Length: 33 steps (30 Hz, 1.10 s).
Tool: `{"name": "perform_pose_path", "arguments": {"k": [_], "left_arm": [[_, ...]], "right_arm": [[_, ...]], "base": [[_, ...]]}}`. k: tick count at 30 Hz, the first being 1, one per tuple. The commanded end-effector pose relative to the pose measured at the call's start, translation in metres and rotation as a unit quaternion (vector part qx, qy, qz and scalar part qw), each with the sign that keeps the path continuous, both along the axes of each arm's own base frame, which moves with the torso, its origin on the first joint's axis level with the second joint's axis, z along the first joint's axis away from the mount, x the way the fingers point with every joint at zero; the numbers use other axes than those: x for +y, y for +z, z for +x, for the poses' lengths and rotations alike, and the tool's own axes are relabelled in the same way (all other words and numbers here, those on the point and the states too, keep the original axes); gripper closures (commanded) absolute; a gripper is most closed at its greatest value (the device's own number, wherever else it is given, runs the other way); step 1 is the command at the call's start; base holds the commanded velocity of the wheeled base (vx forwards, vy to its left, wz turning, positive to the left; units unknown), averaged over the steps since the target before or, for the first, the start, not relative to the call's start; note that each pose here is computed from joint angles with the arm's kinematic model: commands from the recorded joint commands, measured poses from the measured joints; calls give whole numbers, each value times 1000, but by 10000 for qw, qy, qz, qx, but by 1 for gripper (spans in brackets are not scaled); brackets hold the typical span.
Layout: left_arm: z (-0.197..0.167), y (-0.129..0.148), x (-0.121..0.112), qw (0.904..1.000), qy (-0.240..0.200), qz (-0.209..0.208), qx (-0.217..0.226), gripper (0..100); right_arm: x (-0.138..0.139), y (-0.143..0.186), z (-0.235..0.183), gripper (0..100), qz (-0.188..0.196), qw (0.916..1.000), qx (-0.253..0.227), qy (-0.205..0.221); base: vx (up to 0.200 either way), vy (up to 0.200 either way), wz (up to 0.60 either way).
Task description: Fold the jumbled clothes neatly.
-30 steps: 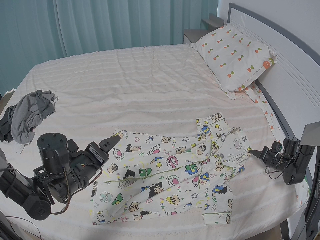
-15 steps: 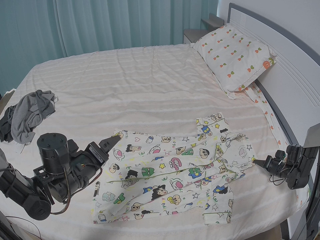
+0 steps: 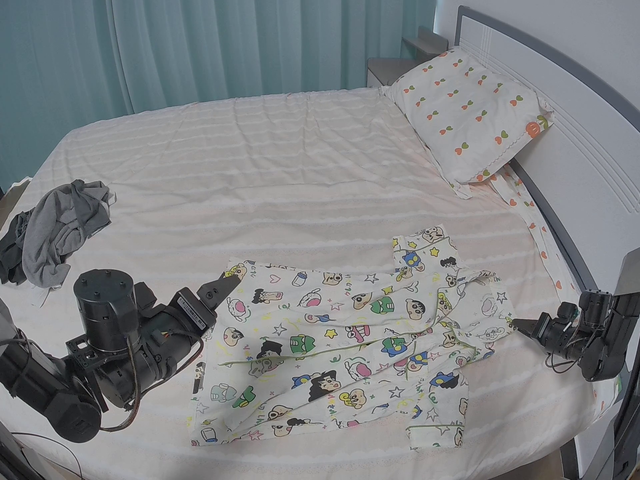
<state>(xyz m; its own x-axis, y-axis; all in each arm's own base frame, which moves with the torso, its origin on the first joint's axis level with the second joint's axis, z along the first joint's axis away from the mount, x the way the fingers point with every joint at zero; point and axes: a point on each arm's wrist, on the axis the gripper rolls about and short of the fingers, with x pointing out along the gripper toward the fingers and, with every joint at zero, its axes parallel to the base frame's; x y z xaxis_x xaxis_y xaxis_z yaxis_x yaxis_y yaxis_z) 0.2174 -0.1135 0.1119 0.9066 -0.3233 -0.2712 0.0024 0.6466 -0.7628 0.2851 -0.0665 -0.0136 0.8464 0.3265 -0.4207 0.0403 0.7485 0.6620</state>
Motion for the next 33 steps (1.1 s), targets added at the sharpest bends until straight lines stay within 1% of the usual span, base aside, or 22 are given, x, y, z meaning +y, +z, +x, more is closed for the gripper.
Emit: {"name": "perform_pose_path", "arguments": {"k": [1, 3, 4, 6, 8, 12, 17, 22, 23, 24, 25, 26, 27, 28, 30, 33], "left_arm": [[-9, -9, 4, 9997, -26, 73, 225, 0], [-11, -11, 5, 9996, -29, 79, 272, 0], [-12, -13, 5, 9995, -29, 77, 313, 0], [-13, -17, 6, 9991, -26, 113, 396, 0], [-15, -23, 7, 9984, -39, 185, 540, 0], [-17, -41, 2, 9950, -209, 372, 903, 0], [-15, -62, -3, 9885, -425, 503, 1360, 0], [-13, -70, -5, 9836, -603, 214, 1687, 0], [-12, -72, -4, 9823, -607, 112, 1770, 0], [-12, -72, -4, 9823, -607, 112, 1770, 0], [-7, -76, -1, 9811, -473, 32, 1874, 0], [-6, -76, -1, 9813, -451, 31, 1872, 0], [2, -81, 4, 9811, -265, 26, 1917, 0], [6, -82, 6, 9812, -197, 20, 1922, 0], [9, -86, 8, 9800, -124, 34, 1984, 0], [10, -95, 7, 9767, -139, 99, 2138, 0]], "right_arm": [[8, 29, -24, 0, -89, 9993, -371, -2], [12, 33, -36, 0, -106, 9991, -406, 34], [17, 32, -46, 0, -80, 9994, -338, 96], [28, 28, -58, 0, -7, 9994, -90, 342], [35, 26, -64, 0, 17, 9985, 31, 540], [44, 20, -71, 0, -26, 9966, 229, 789], [46, 16, -71, 0, -23, 9959, 333, 839], [46, 17, -71, 0, 4, 9960, 321, 838], [47, 16, -71, 0, 18, 9958, 325, 858], [47, 16, -71, 0, 18, 9958, 325, 858], [47, 16, -71, 0, 57, 9953, 307, 921], [47, 17, -71, 0, 60, 9952, 299, 928], [47, 18, -71, 0, 66, 9951, 273, 947], [47, 18, -71, 0, 67, 9952, 257, 946], [47, 19, -71, 0, 65, 9952, 250, 946], [47, 18, -70, 0, 69, 9951, 265, 946]], "base": [[0, 0, 0], [0, 0, 0], [0, 0, 0], [0, 0, 0], [0, 0, 0], [-200, 0, 0], [-200, 0, 0], [0, 0, 0], [0, 0, 0], [0, 0, 0], [0, 0, 0], [0, 0, 0], [0, 0, 0], [0, 0, 0], [0, 0, 0], [0, 0, 0]]}}
